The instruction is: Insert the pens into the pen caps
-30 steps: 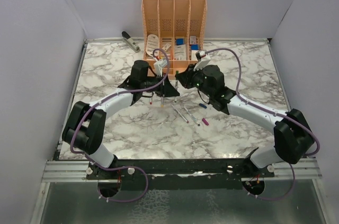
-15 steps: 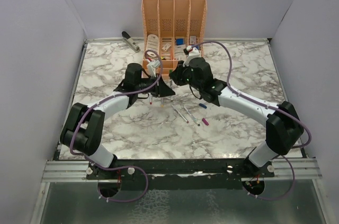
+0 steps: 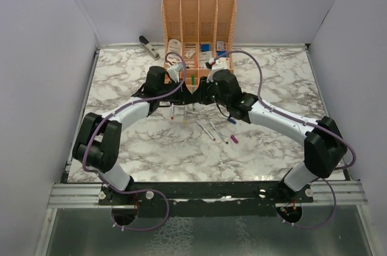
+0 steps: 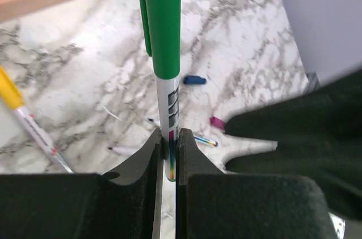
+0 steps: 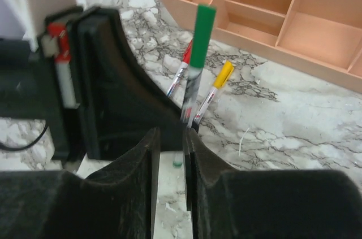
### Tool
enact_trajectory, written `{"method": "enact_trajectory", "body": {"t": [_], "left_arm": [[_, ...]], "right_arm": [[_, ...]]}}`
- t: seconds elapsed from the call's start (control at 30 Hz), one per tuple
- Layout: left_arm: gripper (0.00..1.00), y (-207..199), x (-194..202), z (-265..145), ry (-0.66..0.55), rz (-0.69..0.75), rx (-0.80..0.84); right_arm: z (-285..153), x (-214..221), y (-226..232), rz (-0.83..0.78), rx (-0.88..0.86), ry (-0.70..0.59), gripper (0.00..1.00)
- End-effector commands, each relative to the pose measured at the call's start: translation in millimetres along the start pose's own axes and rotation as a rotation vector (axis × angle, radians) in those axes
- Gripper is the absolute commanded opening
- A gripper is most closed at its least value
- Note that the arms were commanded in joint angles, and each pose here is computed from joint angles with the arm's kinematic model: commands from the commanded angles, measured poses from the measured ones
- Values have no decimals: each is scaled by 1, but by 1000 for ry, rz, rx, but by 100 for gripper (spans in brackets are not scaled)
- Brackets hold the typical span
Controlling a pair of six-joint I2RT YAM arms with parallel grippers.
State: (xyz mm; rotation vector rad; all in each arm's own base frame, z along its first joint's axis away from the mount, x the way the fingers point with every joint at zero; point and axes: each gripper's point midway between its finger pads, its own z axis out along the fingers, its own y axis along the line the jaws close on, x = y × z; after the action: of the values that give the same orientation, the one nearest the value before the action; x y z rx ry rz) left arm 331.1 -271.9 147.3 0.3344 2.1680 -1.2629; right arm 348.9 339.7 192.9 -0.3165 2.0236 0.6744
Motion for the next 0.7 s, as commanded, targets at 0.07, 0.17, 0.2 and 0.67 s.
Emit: {"method": "enact_trajectory", "body": {"t": [0.07,0.17,0.2,0.67], "left_arm": [[0,63,2,2,105,-29,-322],[0,76,7,4,152,-59,-374],[0,79,9,5,163,-64,-388],[0,86,34,3,276,-80,-473]], "right_arm": [[-25,-19,2,-41,18,-37,28],[-32,-25,-2,-37,45,-66,29],[-34,-27,-4,-36,57,-75,29],[-51,-31,-21,-62,142,-86,29]]}}
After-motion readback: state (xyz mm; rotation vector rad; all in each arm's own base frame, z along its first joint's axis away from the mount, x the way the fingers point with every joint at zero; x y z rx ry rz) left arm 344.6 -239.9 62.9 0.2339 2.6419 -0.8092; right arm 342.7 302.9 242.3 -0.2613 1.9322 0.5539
